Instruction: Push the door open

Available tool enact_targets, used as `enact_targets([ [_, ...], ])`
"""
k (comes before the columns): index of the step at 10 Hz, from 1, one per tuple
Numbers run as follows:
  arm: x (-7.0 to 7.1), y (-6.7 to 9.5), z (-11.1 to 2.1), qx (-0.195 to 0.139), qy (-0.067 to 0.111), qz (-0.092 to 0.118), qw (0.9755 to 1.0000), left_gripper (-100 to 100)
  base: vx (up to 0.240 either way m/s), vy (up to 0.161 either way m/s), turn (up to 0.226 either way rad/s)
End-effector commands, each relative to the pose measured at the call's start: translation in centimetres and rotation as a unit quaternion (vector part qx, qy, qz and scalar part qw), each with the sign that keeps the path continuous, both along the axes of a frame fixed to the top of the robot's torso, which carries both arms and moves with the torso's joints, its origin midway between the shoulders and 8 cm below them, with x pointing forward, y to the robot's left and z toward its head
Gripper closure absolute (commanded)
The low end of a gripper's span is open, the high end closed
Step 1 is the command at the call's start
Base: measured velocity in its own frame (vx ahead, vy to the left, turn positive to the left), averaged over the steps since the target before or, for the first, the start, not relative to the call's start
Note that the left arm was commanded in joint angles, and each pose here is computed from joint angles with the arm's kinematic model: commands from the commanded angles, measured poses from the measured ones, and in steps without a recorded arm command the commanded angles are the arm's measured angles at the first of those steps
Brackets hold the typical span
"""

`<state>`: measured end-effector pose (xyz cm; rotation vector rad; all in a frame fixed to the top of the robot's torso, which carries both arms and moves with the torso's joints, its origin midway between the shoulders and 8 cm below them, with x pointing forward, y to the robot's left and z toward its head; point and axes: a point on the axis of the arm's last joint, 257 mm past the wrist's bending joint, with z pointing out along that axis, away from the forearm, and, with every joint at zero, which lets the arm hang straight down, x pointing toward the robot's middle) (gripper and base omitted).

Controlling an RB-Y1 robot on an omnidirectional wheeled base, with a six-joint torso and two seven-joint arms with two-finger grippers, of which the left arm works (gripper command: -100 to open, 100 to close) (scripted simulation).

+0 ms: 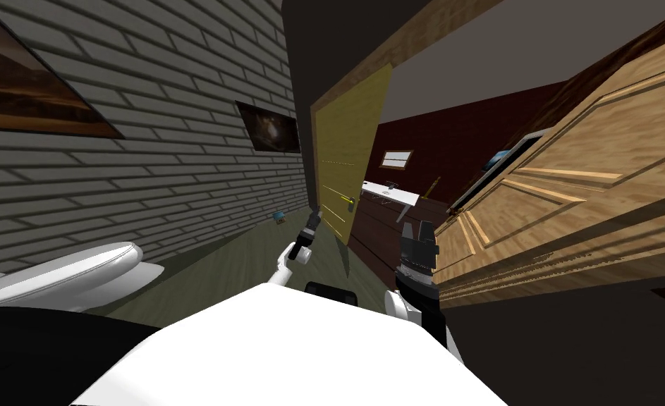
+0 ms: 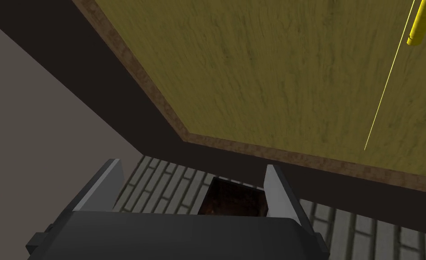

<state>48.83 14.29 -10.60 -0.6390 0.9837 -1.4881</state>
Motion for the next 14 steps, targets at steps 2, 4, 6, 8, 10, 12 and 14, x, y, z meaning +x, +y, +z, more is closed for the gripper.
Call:
enact_targets([
  [2, 1.3, -1.2, -1.6, 0.0, 0.021, -0.013, 0.9997, -100, 0.101, 0.065, -0.068],
  [4, 2.3, -2.0, -3.2, 0.0, 0.04, -0.022, 0.9989, -100, 0.089, 0.038, -0.072],
  [6, 2.7, -2.5, -3.8, 0.0, 0.049, -0.027, 0.9984, -100, 0.054, 0.03, -0.027],
  [8, 3.5, -3.4, -5.1, 0.001, 0.066, -0.036, 0.9972, -100, 0.069, 0.053, -0.074],
  [10, 4.3, -4.3, -6.4, 0.002, 0.082, -0.045, 0.9956, -100, 0.096, 0.061, -0.07],
  [12, 5.0, -5.2, -7.6, 0.003, 0.099, -0.053, 0.9937, -100, 0.082, 0.049, -0.058],
  [14, 5.6, -6.0, -8.7, 0.004, 0.115, -0.061, 0.9915, -100, 0.088, 0.068, -0.072],
])
